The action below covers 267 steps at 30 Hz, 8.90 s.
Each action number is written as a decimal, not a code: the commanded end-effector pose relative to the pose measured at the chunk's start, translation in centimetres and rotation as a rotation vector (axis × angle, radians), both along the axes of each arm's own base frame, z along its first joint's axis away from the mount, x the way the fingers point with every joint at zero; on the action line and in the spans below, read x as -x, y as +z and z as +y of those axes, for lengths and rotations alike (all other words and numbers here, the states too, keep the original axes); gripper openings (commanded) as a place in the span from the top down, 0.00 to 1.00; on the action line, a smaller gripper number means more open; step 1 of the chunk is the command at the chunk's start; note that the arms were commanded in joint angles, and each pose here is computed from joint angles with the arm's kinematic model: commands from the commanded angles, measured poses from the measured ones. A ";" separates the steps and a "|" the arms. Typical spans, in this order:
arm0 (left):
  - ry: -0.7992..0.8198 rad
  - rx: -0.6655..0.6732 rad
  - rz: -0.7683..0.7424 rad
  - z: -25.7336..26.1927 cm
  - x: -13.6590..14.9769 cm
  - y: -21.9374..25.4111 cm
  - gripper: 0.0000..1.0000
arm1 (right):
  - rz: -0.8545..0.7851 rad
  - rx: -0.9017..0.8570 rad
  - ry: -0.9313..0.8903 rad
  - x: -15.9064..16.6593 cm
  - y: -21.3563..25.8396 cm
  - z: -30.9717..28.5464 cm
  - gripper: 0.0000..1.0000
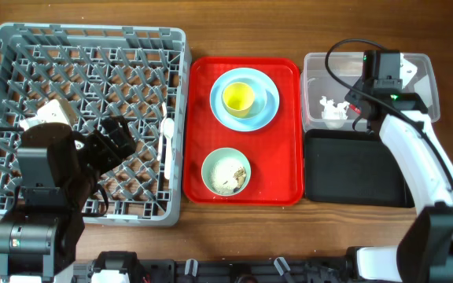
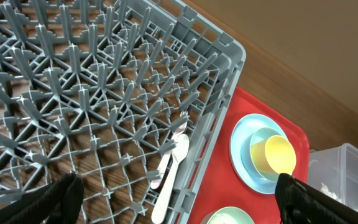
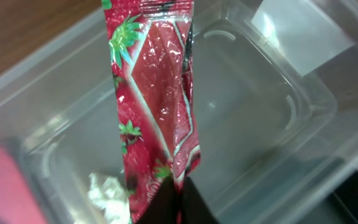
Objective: Sort waste into correct bins and load items into the dishwasher rack
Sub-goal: 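Carry the wrapper into the clear bin and open the right gripper, then move the right gripper to the rim of the green bowl, then grasp the green bowl rim with the right gripper, then lift the bowl over the black tray and tip the rice out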
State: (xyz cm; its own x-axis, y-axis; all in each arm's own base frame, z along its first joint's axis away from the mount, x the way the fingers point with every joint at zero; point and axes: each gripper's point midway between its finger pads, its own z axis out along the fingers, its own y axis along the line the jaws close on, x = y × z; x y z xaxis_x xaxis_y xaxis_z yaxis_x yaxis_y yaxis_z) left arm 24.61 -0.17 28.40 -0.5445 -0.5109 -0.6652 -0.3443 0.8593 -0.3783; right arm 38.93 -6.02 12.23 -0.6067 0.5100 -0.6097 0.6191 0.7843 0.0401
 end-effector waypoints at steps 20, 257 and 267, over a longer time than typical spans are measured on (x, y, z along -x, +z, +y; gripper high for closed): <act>0.009 0.011 -0.018 0.1 0.0 0.6 0.00 | -0.186 -0.405 0.607 5.1 11.3 11.4 0.21; 0.010 0.011 -0.018 0.1 0.0 0.6 0.00 | -0.691 -1.154 0.659 12.7 6.9 4.6 0.96; 0.010 0.011 -0.018 0.1 0.0 0.6 0.00 | -0.673 -1.195 0.626 13.1 6.7 4.9 0.96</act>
State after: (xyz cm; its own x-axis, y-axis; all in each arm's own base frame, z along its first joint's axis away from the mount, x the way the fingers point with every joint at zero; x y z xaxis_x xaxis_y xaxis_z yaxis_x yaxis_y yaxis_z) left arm 24.61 -0.17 28.40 -0.5445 -0.5109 -0.6652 -0.3443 0.8593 -0.3783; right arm 26.22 -1.37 18.02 -0.6994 0.6584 -0.2782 -0.1528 0.2424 0.9581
